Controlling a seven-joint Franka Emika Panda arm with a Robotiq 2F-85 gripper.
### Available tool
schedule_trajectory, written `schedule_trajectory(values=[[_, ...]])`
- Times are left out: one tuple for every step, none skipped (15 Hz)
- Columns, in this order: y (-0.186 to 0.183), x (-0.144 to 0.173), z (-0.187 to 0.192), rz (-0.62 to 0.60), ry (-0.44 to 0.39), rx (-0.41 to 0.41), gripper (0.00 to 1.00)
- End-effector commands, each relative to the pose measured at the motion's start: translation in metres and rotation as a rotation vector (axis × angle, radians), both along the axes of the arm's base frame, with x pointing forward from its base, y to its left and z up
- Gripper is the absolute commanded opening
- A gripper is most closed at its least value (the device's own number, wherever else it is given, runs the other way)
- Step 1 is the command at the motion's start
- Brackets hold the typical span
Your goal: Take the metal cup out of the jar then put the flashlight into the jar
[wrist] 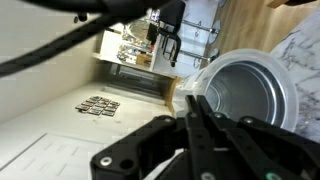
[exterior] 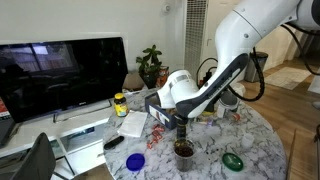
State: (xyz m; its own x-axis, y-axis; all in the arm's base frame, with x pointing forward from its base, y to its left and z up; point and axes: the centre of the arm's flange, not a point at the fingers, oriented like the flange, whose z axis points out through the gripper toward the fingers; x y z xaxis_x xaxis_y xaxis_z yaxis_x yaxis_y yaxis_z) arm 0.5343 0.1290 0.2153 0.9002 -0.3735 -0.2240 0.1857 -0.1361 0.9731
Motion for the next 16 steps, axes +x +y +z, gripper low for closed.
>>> schedule_trajectory(values=[[0.002,0.0,-0.001,0.05,-0.018,-0.142,0.01],[0.001,0.0,0.0,0.056,-0.022,-0.169,0.01],[0.0,0.0,0.0,0.056,-0.025,-0.185,0.01],[0.001,0.0,0.001,0.055,-0.027,-0.2,0.01],[0.001,-0.001,0.001,0.059,-0.028,-0.218,0.01],[0.001,-0.001,0.002,0.058,-0.03,-0.238,0.01],[0.001,-0.001,0.003,0.053,-0.034,-0.252,0.01],[0.001,-0.001,0.005,0.05,-0.042,-0.275,0.01],[0.001,-0.002,0.005,0.05,-0.045,-0.291,0.01],[0.001,-0.002,0.005,0.051,-0.042,-0.302,0.01],[0.002,-0.004,0.005,0.043,-0.032,-0.295,0.01],[0.002,-0.004,0.004,0.033,-0.019,-0.279,0.01],[0.002,-0.005,0.002,0.023,-0.004,-0.251,0.01],[0.002,-0.006,-0.001,0.011,0.016,-0.218,0.01],[0.002,-0.007,-0.003,-0.007,0.039,-0.181,0.01],[0.002,-0.009,-0.005,-0.025,0.061,-0.158,0.01]])
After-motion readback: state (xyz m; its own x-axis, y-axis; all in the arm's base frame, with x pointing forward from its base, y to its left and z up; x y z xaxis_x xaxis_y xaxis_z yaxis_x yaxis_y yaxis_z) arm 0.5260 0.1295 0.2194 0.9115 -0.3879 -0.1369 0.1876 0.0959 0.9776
